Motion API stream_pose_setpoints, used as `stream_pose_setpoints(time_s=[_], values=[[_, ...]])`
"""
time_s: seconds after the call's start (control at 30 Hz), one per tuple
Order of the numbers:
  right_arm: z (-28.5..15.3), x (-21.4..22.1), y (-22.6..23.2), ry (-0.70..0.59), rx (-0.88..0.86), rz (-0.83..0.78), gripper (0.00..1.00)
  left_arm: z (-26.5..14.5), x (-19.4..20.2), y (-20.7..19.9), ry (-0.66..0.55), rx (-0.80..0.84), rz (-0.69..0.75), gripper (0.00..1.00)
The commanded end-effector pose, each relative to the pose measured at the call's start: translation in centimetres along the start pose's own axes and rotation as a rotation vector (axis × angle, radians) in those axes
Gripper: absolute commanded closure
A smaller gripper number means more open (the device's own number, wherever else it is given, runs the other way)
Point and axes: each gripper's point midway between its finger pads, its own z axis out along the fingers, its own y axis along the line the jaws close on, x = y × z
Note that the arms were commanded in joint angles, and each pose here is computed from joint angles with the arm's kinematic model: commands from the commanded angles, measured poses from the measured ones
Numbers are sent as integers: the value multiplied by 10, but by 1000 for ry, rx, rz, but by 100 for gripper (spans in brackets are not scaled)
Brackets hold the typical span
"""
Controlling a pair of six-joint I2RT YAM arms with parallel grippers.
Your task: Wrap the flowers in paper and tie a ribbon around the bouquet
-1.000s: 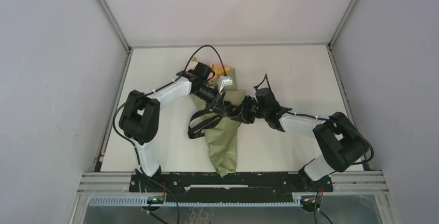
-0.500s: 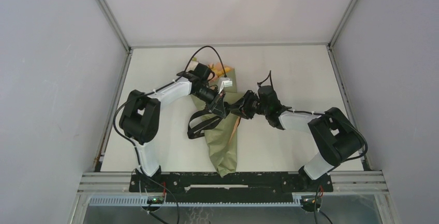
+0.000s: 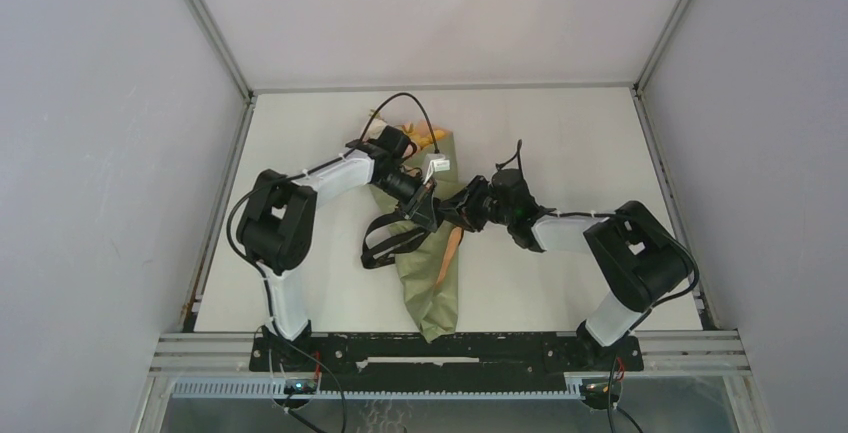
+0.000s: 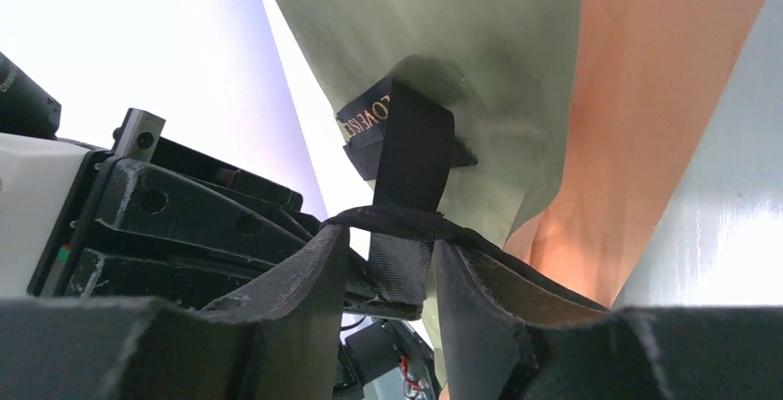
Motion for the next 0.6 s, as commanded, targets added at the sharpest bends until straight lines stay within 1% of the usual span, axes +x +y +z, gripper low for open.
stream_pose_setpoints(time_s=[0.0,0.13,0.33,0.47,0.57], values=[[3,-8,13,-52,-38,39,52,3,1,0,-12,35,15,100],[7,-8,3,-65,5,70,52,4,1,1,-17,39,18,100],[13,-6,-1,-43,-4,91,64,5,1,2,-20,37,13,100],[16,-2,0,-19,-19,98,75,5,3,4,-18,35,9,100],[15,-4,1,-21,-22,86,90,5,3,4,-16,33,6,100]])
